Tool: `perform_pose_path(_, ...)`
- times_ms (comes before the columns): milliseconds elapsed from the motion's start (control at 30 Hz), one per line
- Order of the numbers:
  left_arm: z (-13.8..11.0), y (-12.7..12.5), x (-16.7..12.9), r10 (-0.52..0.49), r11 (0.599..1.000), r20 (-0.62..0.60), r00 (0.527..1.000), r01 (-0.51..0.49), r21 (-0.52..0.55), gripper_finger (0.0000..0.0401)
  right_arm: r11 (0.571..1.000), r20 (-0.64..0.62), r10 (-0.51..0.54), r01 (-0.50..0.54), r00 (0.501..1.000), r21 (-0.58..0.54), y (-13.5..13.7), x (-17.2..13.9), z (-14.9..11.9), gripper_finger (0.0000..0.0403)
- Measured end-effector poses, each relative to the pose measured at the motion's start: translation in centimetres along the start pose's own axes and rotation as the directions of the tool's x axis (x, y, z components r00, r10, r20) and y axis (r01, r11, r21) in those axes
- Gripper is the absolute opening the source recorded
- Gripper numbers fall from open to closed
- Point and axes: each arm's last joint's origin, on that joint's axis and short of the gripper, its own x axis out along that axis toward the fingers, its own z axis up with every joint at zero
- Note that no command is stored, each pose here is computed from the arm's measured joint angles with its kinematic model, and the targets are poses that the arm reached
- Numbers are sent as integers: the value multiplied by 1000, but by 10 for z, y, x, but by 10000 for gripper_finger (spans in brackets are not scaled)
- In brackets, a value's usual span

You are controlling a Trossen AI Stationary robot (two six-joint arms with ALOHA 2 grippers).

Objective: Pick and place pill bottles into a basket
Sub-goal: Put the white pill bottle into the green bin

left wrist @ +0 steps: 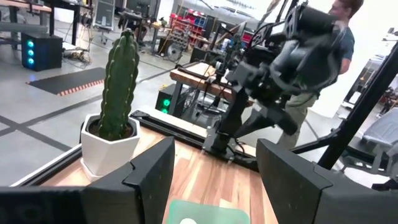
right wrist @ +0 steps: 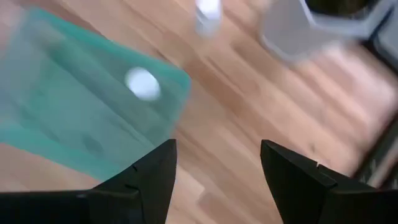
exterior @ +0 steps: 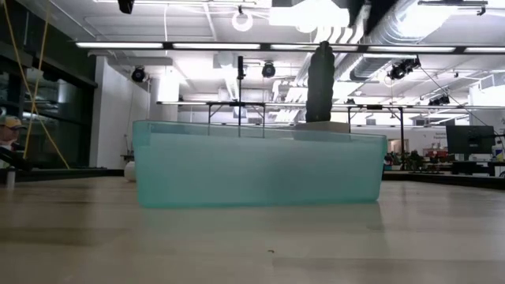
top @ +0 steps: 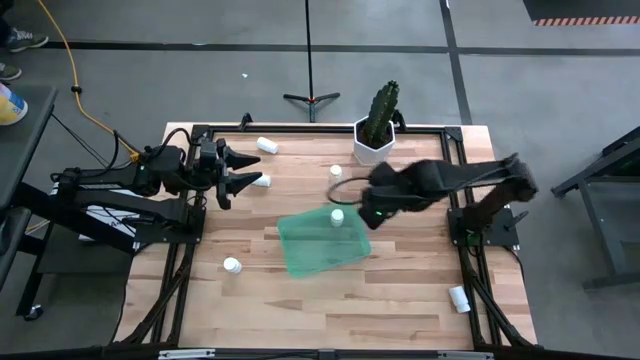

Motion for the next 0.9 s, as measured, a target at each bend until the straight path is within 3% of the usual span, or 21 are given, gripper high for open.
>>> perform_pose_path(167,0,0,0,0,1000,0,1000,0,2,262,984,-113,12,9,993,178,-29,15,-39,236)
perform_pose_path(267,0,0,0,0,1000,0,1000,0,2,262,974,-228,51,2,972,228,-37,27,-61,250)
perform_pose_path(533,-1,0,0,3,1000,-8,1000,-3,5,262,975,-528,70,54,846,215,-35,59,-119,294)
perform_pose_path(633,-1,0,0,3,1000,-8,1000,-3,4,262,972,-581,69,77,811,223,-32,64,-136,298)
perform_pose_path(900,-1,0,0,4,1000,-10,1000,-3,5,262,966,-617,70,102,784,239,-25,60,-171,299)
